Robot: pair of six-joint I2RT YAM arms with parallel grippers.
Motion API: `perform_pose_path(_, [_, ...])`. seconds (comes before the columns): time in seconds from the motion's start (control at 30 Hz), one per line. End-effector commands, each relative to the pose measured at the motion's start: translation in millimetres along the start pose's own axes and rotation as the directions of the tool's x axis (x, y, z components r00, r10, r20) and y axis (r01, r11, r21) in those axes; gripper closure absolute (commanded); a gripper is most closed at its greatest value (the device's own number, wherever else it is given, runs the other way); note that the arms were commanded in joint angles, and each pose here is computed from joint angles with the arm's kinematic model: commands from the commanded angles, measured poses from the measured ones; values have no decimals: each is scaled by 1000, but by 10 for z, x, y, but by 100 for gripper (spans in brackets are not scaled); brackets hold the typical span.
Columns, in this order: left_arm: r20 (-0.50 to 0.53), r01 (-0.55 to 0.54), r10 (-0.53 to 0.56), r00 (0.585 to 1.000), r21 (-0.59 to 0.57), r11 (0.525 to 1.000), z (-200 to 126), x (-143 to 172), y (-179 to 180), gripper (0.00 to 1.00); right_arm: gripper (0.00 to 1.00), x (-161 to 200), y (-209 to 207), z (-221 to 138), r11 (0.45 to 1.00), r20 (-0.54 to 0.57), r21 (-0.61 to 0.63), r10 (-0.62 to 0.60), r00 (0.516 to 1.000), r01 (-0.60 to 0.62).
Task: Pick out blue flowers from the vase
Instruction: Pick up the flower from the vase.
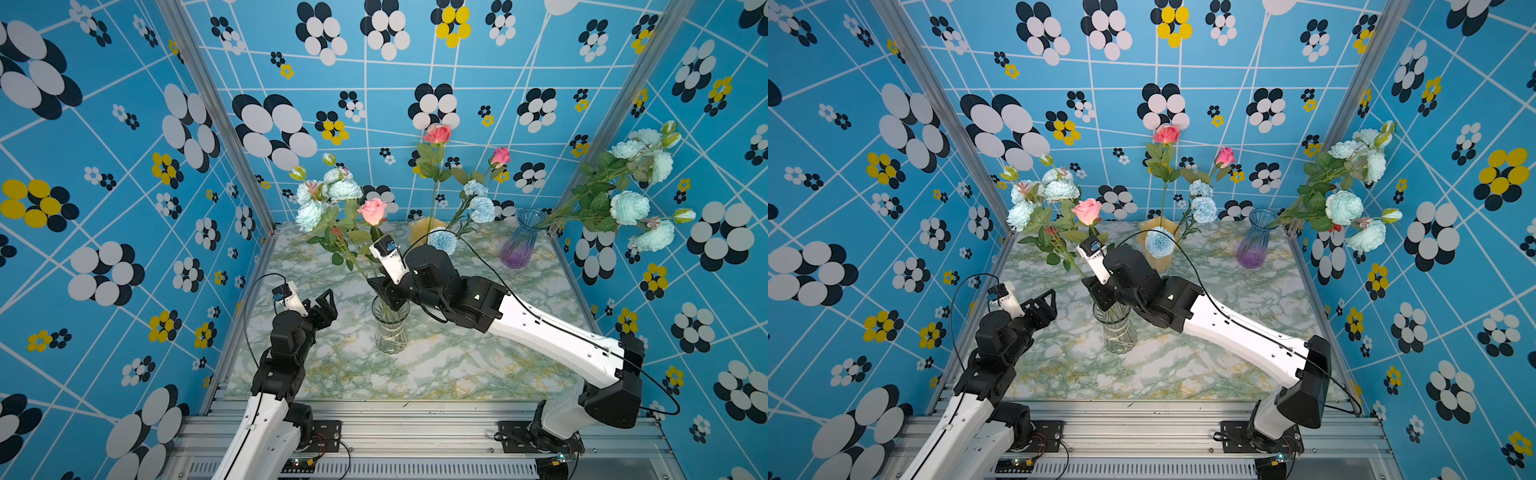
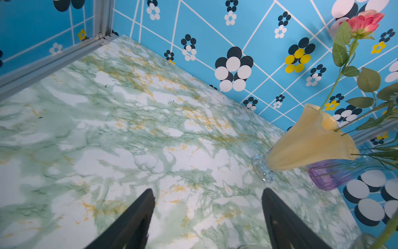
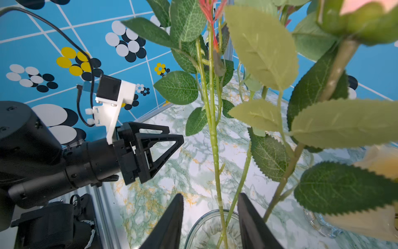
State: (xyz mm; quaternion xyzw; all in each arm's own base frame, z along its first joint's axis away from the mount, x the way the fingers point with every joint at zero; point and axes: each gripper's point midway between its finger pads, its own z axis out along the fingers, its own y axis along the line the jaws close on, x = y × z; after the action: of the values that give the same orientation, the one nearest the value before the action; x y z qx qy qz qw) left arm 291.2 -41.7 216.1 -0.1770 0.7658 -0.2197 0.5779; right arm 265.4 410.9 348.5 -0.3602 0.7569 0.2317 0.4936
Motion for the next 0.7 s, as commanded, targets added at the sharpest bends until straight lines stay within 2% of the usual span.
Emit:
perform_pose_path(0.0, [-14, 31, -30, 999, 106, 994, 12, -50, -217, 17, 56, 6, -62, 22, 999, 2, 45, -14, 1000, 14])
perform_pose_path(0.1, [-33, 22, -18, 999, 123, 992, 42, -41, -269, 14, 57, 82, -92, 59, 998, -13, 65, -19, 1000, 20])
perform_pose_path(0.13, [-38, 19, -15, 999, 124, 992, 49, -31, -274, 12, 57, 238, -94, 107, 997, -47, 66, -22, 999, 25])
perform_pose_path(0.33, [-41, 9, -4, 999, 108, 994, 46, -20, -275, 5, 58, 323, -26, 133, 998, -57, 53, -26, 998, 29])
perform_pose_path(0.67, [-50, -36, 41, 998, 99, 994, 44, 4, -343, 5, 60, 411, 7, 268, 996, -77, 69, -42, 996, 47])
